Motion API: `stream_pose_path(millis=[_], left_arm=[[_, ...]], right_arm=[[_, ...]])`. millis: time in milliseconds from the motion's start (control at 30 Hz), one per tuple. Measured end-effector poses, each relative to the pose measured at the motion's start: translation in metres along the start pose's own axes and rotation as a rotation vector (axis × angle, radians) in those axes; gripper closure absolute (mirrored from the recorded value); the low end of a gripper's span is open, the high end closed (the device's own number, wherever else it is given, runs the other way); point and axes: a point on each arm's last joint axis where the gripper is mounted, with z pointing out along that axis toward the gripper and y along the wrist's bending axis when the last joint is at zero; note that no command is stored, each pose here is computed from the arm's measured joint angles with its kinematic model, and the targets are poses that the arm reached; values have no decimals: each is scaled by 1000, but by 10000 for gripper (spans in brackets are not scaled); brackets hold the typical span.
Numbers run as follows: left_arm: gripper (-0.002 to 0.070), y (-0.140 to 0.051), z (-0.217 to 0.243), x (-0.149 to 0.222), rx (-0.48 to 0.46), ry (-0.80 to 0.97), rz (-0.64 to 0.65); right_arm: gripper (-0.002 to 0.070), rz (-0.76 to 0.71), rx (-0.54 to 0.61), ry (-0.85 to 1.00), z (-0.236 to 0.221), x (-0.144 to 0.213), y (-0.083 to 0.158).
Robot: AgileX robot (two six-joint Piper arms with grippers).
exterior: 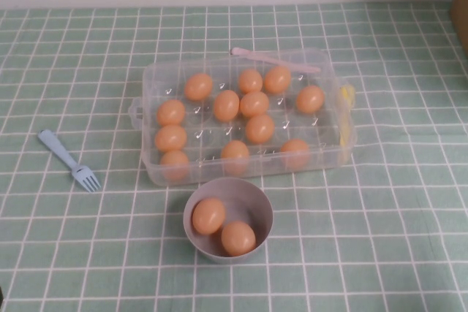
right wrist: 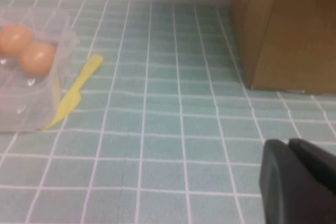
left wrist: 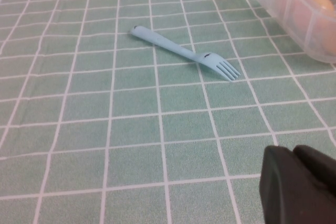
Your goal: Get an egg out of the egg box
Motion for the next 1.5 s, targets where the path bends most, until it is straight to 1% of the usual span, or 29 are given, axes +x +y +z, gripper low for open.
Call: stream_pose_path(millis=[133,300,667,800,867,933,1067,1500], left_arm=[[678,0,0,0,0,0,0],[678,0,0,0,0,0,0],[678,0,0,0,0,0,0],[678,0,0,0,0,0,0],[678,0,0,0,0,0,0],[678,0,0,0,0,0,0],[678,0,0,0,0,0,0],[678,0,0,0,0,0,0]], right_arm=[[694,3,11,-79,-13,12,-1],[694,14,43,-135,-25,19,-4],[694,53,44,-103,-25,26,-4],[694,101,21,-84,-24,30,-2],[694,81,6,-50,-24,33,0],[694,25,-10,-7,-24,37,1],[694,23,-29,58,-24,43,3],[694,33,-38,67,-24,43,4]])
